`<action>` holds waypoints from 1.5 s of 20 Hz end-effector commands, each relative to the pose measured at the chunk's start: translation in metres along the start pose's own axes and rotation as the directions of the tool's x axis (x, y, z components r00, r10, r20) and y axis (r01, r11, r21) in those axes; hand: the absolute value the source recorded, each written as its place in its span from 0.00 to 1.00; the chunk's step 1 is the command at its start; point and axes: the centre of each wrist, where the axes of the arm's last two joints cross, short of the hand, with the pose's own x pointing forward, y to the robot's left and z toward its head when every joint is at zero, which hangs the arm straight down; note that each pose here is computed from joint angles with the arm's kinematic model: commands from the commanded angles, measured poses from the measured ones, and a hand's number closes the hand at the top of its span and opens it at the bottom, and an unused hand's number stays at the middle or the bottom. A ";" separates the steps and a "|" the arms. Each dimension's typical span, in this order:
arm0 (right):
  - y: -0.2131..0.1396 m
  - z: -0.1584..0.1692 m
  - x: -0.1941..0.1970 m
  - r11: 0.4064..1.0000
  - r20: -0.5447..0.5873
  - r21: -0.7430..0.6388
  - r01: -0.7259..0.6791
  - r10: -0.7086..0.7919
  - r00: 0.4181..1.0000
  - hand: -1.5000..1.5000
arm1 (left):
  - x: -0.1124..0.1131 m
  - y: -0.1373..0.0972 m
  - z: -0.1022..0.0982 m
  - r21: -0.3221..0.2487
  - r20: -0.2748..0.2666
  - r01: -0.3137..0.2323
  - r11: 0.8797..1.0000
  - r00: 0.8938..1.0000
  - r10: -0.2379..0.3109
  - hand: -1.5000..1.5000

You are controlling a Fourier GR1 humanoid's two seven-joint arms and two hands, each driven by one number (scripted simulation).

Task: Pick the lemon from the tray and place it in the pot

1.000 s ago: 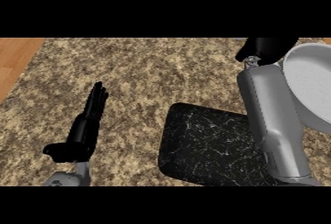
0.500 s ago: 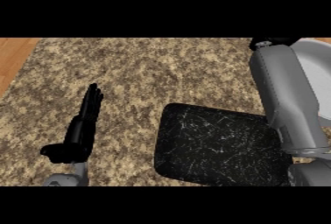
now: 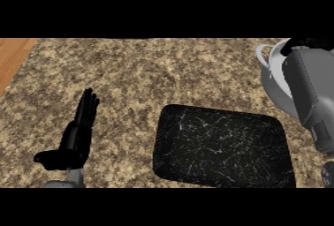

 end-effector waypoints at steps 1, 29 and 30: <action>0.003 -0.021 -0.019 0.999 -0.016 0.016 0.047 -0.047 0.999 1.00 | 0.013 0.011 -0.004 0.002 -0.012 0.017 1.000 1.000 -0.017 0.50; 0.057 -0.053 -0.120 0.801 -0.214 -0.023 0.598 -0.588 0.780 0.00 | 0.007 -0.004 -0.002 0.020 -0.012 -0.002 1.000 1.000 0.002 0.50; 0.061 -0.046 -0.117 0.767 -0.214 -0.046 0.640 -0.634 0.743 0.00 | 0.003 -0.006 0.006 0.017 -0.011 -0.005 1.000 1.000 0.005 0.50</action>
